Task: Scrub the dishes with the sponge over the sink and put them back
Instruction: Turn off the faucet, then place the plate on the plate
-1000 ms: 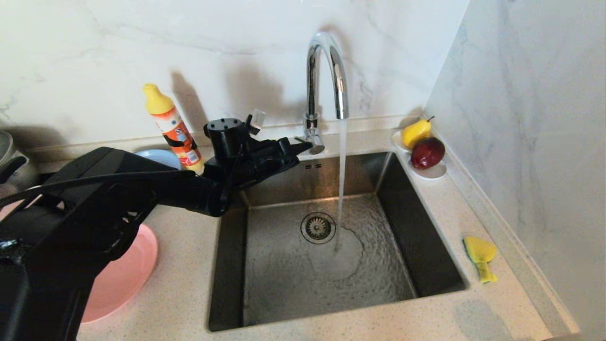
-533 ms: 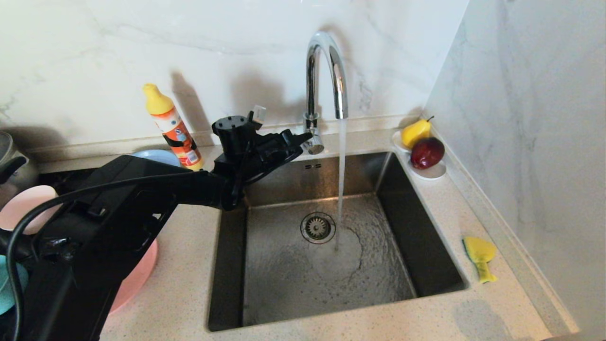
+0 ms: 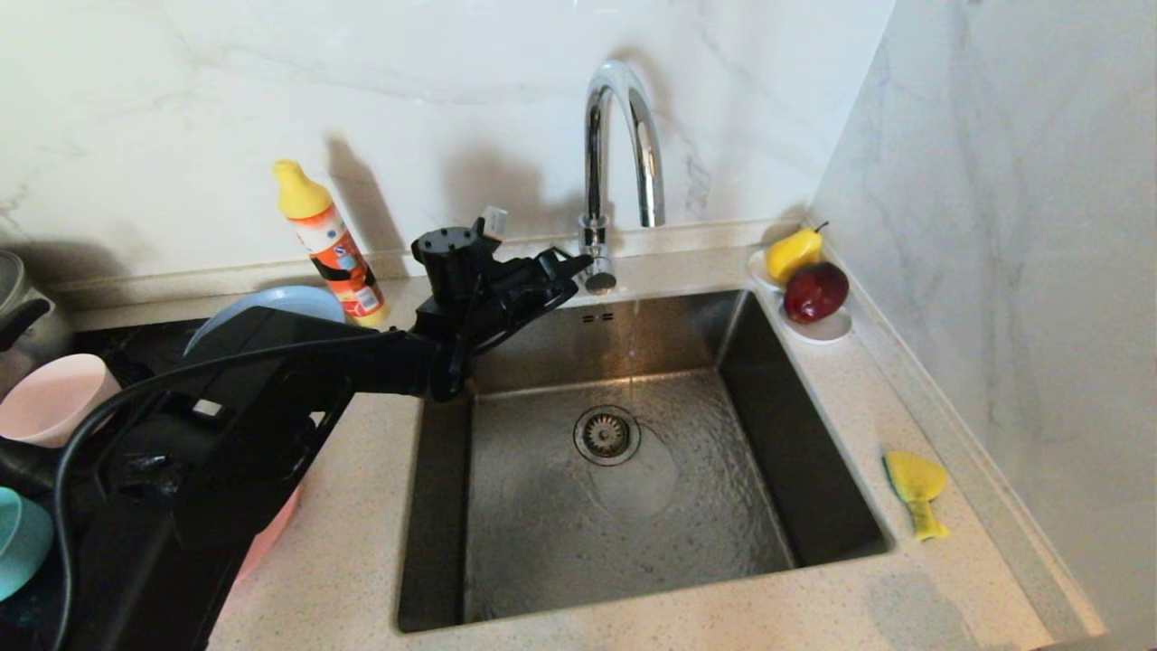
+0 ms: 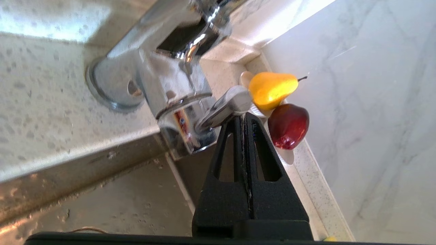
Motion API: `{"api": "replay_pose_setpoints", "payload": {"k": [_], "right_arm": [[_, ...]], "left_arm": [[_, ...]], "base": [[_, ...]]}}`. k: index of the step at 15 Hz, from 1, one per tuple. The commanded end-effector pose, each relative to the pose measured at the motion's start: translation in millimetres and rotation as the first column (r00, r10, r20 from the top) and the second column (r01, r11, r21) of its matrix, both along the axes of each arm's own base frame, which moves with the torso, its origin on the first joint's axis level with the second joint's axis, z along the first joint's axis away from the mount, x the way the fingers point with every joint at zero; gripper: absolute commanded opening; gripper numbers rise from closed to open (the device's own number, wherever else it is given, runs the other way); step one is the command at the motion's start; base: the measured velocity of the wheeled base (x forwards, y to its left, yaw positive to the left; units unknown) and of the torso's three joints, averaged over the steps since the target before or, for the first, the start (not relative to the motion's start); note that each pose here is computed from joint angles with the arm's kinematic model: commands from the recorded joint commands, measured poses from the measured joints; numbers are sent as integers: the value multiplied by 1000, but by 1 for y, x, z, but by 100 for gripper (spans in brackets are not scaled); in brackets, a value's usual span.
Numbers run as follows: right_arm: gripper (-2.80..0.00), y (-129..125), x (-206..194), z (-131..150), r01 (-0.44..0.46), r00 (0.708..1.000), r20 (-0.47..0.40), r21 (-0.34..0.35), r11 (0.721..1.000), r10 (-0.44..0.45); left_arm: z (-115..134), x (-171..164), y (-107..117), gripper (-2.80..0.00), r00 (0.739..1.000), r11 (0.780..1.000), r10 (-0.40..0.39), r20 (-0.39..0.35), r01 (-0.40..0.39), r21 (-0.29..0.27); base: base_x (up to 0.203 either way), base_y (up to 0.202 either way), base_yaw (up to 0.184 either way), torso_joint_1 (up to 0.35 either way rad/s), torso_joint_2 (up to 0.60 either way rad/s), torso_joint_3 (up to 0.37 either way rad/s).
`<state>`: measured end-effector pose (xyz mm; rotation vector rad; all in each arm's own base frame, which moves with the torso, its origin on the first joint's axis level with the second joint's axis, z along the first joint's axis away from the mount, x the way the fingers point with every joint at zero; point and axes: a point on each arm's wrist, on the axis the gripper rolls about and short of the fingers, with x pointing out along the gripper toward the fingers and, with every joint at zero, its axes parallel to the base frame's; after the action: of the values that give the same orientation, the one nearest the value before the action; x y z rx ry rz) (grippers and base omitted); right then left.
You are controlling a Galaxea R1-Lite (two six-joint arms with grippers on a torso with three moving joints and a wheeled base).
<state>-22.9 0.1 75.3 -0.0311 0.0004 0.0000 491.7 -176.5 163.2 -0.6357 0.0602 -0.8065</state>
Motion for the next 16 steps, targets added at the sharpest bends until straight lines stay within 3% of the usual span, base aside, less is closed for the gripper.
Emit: {"api": "replay_pose_setpoints", "payload": {"k": [1, 6, 10, 12, 14, 16], "right_arm": [[-280, 0, 0, 0, 0, 1000, -1, -1, 1000, 0], [-280, 0, 0, 0, 0, 1000, -1, -1, 1000, 0], [-280, 0, 0, 0, 0, 1000, -1, -1, 1000, 0], [-280, 0, 0, 0, -1, 1000, -1, -1, 1000, 1], [-280, 0, 0, 0, -1, 1000, -1, -1, 1000, 1], [-280, 0, 0, 0, 0, 1000, -1, -1, 1000, 0]], "left_arm": [[7, -1, 4, -280, 1000, 1000, 5, 13, -5, -12], [19, -34, 14, -280, 1000, 1000, 1, -27, -1, -3], [49, -113, 33, -280, 1000, 1000, -16, -12, 16, 3], [79, -157, 47, -280, 999, 1000, -2, 50, 2, 1], [111, -208, 66, -280, 993, 999, 44, 114, -44, -5], [131, -259, 87, -280, 980, 988, 143, 137, -149, 41]], "base": [[0, 0, 0, 0, 0, 0], [0, 0, 0, 0, 0, 0], [0, 0, 0, 0, 0, 0], [0, 0, 0, 0, 0, 0], [0, 0, 0, 0, 0, 0], [0, 0, 0, 0, 0, 0]]}}
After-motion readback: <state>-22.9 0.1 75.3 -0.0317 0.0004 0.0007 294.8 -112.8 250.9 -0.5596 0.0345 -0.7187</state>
